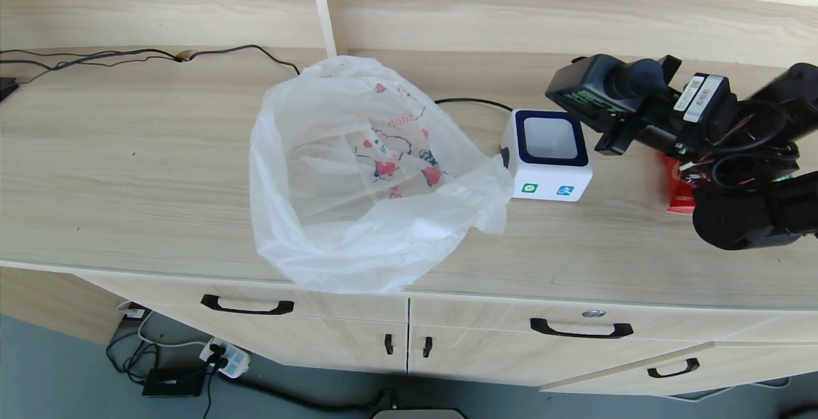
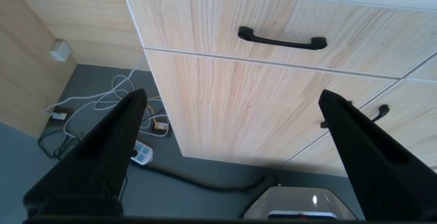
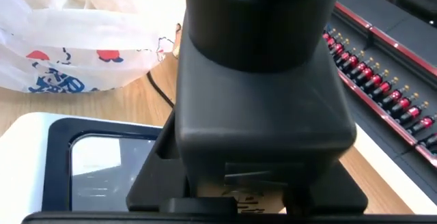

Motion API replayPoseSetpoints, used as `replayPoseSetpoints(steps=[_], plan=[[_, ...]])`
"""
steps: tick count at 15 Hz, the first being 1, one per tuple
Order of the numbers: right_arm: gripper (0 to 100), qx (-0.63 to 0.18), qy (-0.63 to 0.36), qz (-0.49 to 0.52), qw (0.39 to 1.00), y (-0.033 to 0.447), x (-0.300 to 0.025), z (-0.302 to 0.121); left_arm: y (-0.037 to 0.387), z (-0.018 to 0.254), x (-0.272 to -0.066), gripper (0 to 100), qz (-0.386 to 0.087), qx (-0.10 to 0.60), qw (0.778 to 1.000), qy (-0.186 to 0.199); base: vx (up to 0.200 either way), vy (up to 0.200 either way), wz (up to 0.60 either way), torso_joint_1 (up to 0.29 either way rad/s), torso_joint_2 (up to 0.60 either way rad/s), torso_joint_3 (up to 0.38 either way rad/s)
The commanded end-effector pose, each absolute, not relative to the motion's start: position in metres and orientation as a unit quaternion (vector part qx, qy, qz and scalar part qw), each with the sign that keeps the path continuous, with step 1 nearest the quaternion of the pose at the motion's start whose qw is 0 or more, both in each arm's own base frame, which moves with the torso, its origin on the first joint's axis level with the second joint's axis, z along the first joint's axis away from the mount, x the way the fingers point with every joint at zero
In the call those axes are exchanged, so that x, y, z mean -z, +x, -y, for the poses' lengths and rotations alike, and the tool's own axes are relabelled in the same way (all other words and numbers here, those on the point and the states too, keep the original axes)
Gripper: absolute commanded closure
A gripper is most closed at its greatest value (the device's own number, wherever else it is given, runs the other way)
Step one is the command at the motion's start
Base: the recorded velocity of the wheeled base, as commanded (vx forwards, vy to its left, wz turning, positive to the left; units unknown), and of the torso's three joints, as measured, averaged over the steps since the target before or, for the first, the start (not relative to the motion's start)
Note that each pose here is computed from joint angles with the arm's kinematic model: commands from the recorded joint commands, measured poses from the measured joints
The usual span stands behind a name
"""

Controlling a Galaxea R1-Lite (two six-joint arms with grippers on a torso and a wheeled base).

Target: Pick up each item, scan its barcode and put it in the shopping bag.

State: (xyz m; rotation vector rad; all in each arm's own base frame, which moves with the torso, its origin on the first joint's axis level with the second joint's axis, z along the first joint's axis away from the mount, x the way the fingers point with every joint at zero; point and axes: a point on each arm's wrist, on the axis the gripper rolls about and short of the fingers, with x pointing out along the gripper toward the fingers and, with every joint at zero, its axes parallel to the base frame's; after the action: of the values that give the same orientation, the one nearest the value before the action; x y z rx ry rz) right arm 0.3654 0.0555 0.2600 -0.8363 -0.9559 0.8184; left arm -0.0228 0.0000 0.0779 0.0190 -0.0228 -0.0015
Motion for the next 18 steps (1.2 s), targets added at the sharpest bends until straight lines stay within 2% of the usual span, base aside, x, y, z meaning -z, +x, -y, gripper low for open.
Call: replayPoseSetpoints(steps=[1, 4, 8, 9, 12, 15, 18], plan=[[100, -0.37, -0.378, 0.432, 0.73, 0.365, -0.26, -0.054, -0.023, 0.0, -0.078, 0, 0.011, 0.001, 1.0, 0.009, 0.0, 0.0, 0.0, 0.0, 0.0, 0.0], [100, -0.365, -0.359, 0.436, 0.74, 0.359, -0.264, -0.054, -0.023, 0.0, -0.078, 0, 0.011, 0.001, 1.0, 0.009, 0.0, 0.0, 0.0, 0.0, 0.0, 0.0], [100, -0.338, -0.262, 0.386, 0.818, 0.325, -0.253, -0.068, -0.023, 0.0, -0.078, 0, 0.011, 0.001, 1.0, 0.009, 0.0, 0.0, 0.0, 0.0, 0.0, 0.0], [100, -0.355, -0.204, 0.371, 0.833, 0.297, -0.26, -0.078, -0.023, 0.0, -0.078, 0, 0.011, 0.001, 1.0, 0.009, 0.0, 0.0, 0.0, 0.0, 0.0, 0.0], [100, -0.314, -0.067, 0.351, 0.88, 0.253, -0.271, -0.102, -0.023, 0.0, -0.078, 0, 0.011, 0.001, 1.0, 0.01, 0.0, 0.0, 0.0, 0.0, 0.0, 0.0], [100, -0.333, 0.023, 0.355, 0.873, 0.217, -0.282, -0.145, -0.023, 0.0, -0.078, 0, 0.011, 0.001, 1.0, 0.01, 0.0, 0.0, 0.0, 0.0, 0.0, 0.0], [100, -0.336, 0.021, 0.328, 0.883, 0.2, -0.267, -0.141, -0.023, 0.0, -0.078, 0, 0.011, 0.001, 1.0, 0.01, 0.0, 0.0, 0.6, 0.002, 0.0, 0.001]])
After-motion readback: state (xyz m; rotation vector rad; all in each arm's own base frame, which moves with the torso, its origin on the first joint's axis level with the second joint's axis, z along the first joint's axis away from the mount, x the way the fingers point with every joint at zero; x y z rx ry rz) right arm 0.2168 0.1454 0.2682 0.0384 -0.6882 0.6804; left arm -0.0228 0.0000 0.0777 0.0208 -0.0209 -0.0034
